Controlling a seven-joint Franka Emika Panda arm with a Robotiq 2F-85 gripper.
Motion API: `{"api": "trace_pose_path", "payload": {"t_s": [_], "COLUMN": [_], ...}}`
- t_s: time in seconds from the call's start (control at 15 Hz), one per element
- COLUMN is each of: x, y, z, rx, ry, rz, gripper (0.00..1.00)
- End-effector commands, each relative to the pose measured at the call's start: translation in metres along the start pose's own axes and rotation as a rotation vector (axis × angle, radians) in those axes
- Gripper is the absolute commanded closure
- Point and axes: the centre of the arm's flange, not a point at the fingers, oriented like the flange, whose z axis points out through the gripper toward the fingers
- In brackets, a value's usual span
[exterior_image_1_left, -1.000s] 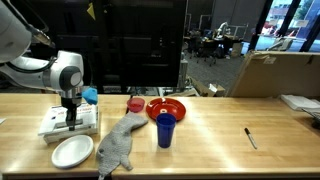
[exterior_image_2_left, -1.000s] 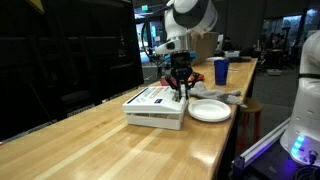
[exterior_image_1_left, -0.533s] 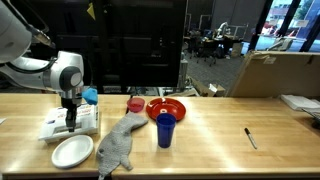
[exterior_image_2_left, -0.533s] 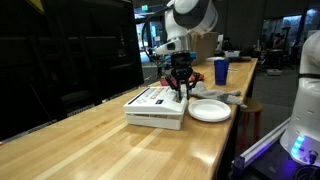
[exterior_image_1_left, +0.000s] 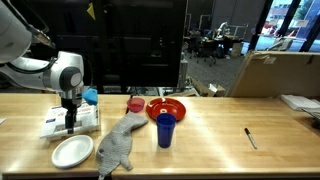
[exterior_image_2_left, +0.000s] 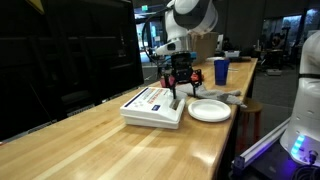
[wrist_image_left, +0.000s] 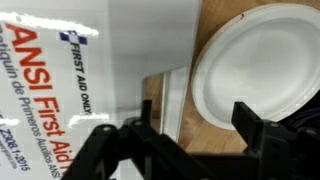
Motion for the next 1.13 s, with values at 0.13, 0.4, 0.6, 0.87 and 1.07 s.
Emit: {"api": "trace_pose_path", "payload": {"t_s": [0.13, 0.4, 0.6, 0.87, 1.07], "x": [0.001, 0.005, 0.013, 0.032, 0.042], "y": [-0.007, -0.006, -0.007, -0.006, -0.005], "z": [-0.006, -0.013, -0.035, -0.073, -0.089], "rx": [-0.015, -0.01, -0.005, 0.065, 0.145], "ry": [-0.006, -0.015, 0.019, 0.105, 0.143], "rz": [0.001, -0.012, -0.076, -0.271, -0.427], "gripper": [0.0, 0.0, 0.0, 0.0, 0.0]}}
